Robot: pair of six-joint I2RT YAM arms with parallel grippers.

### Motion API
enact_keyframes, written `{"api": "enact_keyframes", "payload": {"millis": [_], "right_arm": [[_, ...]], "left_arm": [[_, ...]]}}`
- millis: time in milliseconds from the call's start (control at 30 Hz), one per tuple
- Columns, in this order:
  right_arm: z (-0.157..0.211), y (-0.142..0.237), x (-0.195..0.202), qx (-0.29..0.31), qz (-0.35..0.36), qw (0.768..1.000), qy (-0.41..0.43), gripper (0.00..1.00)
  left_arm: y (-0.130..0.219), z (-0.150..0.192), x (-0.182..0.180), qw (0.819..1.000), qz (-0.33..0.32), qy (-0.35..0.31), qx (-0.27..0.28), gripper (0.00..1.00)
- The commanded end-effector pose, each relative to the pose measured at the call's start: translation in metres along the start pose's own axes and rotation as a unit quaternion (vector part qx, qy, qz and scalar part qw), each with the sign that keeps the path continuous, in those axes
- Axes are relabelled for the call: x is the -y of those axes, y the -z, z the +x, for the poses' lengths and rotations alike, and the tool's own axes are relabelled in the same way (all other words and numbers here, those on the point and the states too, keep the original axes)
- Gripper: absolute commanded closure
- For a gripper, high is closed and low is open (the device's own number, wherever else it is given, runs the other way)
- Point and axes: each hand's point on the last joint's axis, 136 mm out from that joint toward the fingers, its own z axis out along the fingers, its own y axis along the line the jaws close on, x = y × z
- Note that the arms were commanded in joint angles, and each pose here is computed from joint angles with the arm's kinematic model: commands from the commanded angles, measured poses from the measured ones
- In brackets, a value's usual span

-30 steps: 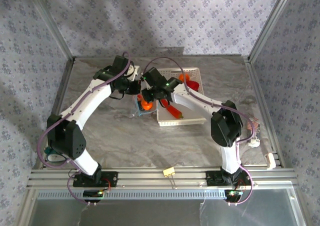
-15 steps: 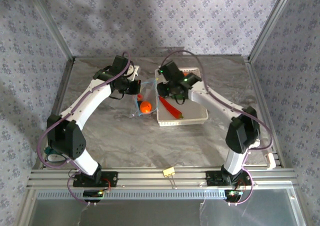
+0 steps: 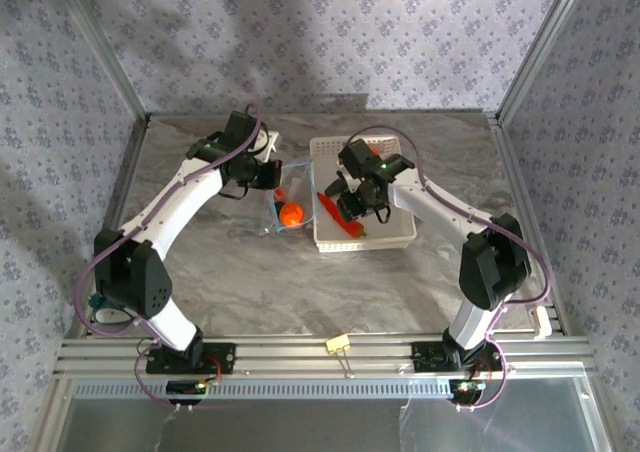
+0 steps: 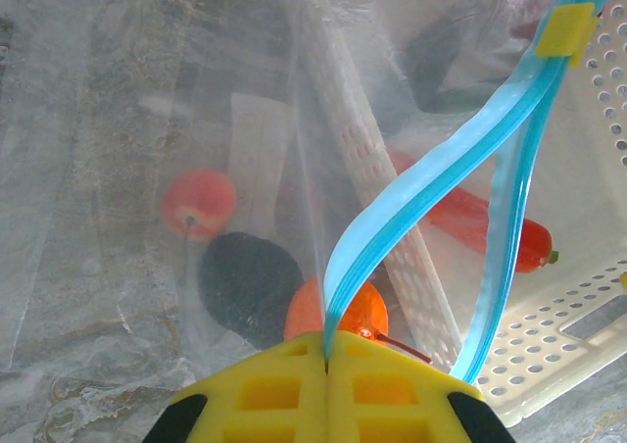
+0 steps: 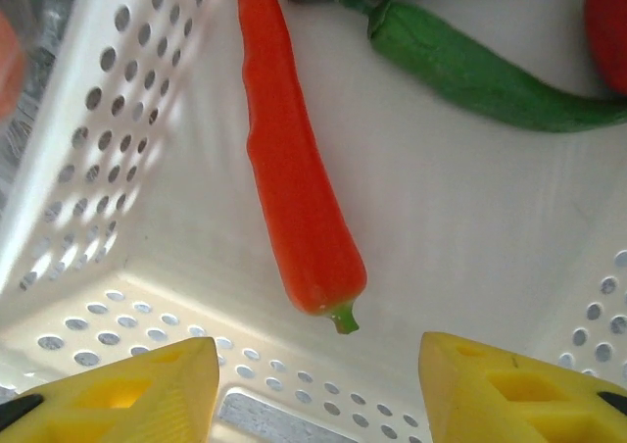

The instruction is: Place the food in the zip-top bag and seal the zipper

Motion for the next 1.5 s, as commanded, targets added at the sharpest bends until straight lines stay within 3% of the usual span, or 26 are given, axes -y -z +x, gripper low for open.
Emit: {"api": "enact_keyframes", "payload": {"millis": [0, 300, 900, 1033, 1300, 1467], "right_arm": [[0.009, -0.015, 0.002, -0.019, -0.017, 1.000, 0.007, 0.41], [0.017, -0.057, -0.010, -0.048, -0.051, 0.998, 0.008, 0.37], [0.023, -0.102, -0.006, -0.086, -0.035, 0.996, 0.004, 0.34], [0.026, -0.106, -0.006, -0.092, -0.037, 0.995, 0.003, 0.40], [0.021, -0.099, 0.002, -0.080, -0.030, 0.996, -0.008, 0.63], [0.010, -0.085, 0.008, -0.056, -0.018, 0.998, -0.008, 0.69]], "left_arm": [[0.011, -0.002, 0.001, 1.000, 0.000, -0.007, 0.012, 1.00], [0.010, -0.002, 0.001, 1.000, 0.000, -0.007, 0.012, 1.00], [0.005, -0.002, 0.001, 1.000, 0.000, -0.006, 0.006, 1.00], [0.006, -0.002, 0.001, 1.000, -0.001, -0.006, 0.007, 1.00], [0.007, -0.002, 0.001, 1.000, 0.000, -0.006, 0.007, 1.00], [0.008, -0.002, 0.001, 1.000, 0.000, -0.006, 0.007, 1.00]]}}
